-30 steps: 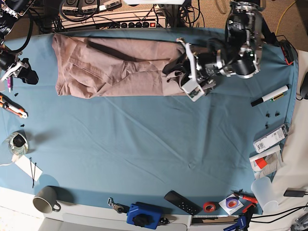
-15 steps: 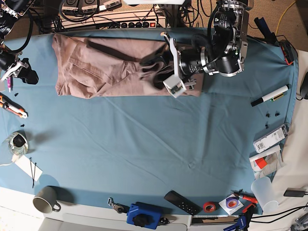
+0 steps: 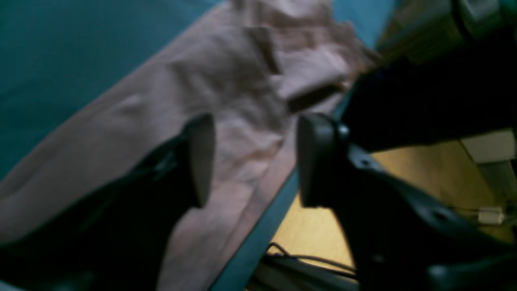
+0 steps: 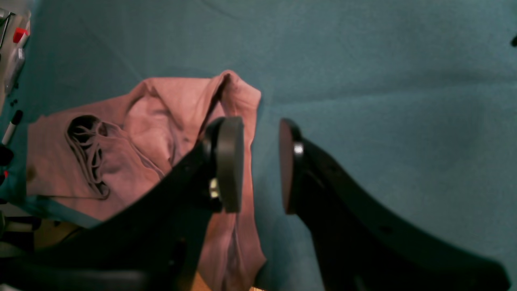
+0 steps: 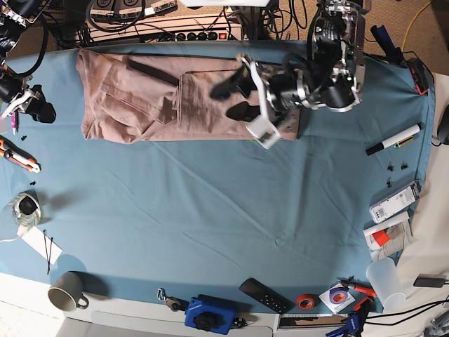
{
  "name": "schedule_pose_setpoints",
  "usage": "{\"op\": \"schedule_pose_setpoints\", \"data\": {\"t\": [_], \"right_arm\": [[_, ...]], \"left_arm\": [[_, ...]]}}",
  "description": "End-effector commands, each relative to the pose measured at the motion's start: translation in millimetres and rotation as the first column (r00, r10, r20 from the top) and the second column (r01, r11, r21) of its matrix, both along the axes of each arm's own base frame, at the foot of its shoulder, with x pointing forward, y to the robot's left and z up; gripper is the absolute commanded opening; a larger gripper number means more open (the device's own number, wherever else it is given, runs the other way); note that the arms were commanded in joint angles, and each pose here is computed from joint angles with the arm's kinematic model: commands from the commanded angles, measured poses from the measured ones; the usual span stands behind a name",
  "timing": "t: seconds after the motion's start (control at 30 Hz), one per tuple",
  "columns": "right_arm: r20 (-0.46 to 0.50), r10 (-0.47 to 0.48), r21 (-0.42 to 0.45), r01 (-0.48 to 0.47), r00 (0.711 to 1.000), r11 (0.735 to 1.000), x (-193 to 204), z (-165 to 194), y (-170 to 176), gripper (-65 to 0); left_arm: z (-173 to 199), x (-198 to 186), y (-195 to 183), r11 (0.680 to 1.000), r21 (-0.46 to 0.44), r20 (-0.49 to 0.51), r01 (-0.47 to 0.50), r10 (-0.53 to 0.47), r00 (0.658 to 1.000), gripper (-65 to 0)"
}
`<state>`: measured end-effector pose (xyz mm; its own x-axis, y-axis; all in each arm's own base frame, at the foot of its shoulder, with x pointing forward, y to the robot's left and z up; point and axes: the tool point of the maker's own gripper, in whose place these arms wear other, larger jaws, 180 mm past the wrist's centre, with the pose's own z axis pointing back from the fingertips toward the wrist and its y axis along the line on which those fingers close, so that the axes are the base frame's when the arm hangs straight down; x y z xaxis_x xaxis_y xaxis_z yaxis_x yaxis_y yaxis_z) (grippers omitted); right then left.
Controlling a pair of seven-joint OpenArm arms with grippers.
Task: Fold the T-shirt properly
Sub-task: 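Carry the strip end with the left gripper toward the right gripper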
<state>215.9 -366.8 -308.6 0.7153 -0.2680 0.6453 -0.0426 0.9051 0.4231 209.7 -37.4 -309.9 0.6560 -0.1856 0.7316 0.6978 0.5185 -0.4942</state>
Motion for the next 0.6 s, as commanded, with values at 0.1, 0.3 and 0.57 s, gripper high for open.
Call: {"op": "schedule_pose_setpoints", "data": {"t": [0.1, 0.3, 0.57], "right_arm": [[0.062, 0.005, -0.025, -0.004, 0.998, 1.0, 10.7, 20.3, -6.2, -49.1], [0.064, 0.006, -0.024, -0.004, 0.998, 1.0, 11.0, 20.9, -6.0, -49.1], [0.063, 0.006, -0.027, -0.005, 0.998, 1.0, 11.0, 21.2, -6.7, -49.0]], "left_arm": [[1.8, 17.2, 36.1, 0.993, 0.024, 0.003, -0.117, 0.117, 0.993, -42.4], [8.1, 24.8, 79.5, 0.963, -0.043, -0.015, -0.266, 0.266, 0.964, -42.3], [6.0, 19.7, 86.3, 0.955, -0.055, -0.038, -0.292, 0.291, 0.956, -42.3]]}}
